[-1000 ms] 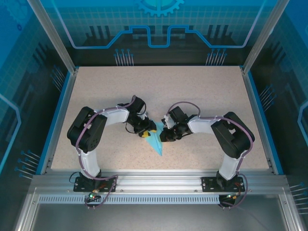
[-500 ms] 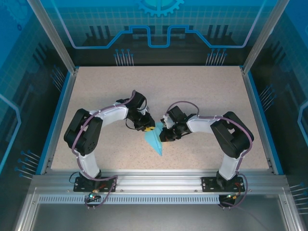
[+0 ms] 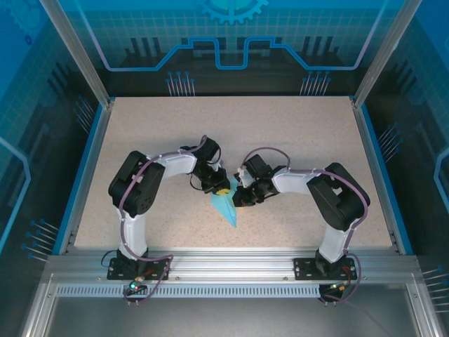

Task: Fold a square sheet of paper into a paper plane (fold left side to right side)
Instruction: Fourth fold the wing at the center of the table.

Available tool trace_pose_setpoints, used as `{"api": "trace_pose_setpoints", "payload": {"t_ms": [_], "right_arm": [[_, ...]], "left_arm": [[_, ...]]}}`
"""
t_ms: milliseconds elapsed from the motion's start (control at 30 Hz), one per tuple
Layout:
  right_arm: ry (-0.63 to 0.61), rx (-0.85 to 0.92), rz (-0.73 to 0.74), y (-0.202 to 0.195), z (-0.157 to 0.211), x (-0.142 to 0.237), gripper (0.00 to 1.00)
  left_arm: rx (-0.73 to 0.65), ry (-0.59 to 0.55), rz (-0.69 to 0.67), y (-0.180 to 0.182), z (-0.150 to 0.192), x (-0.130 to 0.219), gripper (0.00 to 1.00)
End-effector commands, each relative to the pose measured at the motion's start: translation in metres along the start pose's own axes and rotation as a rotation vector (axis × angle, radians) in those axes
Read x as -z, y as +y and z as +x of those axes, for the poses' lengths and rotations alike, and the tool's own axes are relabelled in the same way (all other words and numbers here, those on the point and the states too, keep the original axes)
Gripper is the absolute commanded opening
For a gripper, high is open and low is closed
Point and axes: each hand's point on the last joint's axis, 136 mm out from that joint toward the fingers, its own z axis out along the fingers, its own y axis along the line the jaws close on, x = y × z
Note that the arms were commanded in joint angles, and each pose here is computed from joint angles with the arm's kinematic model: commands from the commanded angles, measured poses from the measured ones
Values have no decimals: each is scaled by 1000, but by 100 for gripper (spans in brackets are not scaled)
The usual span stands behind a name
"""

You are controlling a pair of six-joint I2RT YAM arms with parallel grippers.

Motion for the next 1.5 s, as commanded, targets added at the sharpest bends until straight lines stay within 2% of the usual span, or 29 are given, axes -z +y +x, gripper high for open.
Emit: {"api": "trace_pose_setpoints", "payload": {"t_ms": [0, 267, 533, 700, 867, 1033, 1467], "right_arm": [[72, -26, 103, -23, 22, -7, 9], [34, -13, 108, -18, 14, 1, 10], [-76, 31, 46, 10, -15, 21, 22], [-121, 40, 38, 23, -20, 43, 29], [-100, 63, 1, 41, -6, 45, 22], [-32, 59, -63, 56, 10, 25, 15], [80, 25, -15, 43, 26, -5, 13]], "left_arm": [[-26, 3, -23, 5, -1, -4, 12], [-2, 15, -72, 26, 6, -12, 12], [28, 27, -105, 45, 15, -20, 10], [31, 27, -113, 48, 16, -19, 10], [28, 25, -112, 47, 15, -19, 10], [26, 26, -111, 47, 16, -18, 9], [25, 23, -113, 47, 15, -18, 9]]}}
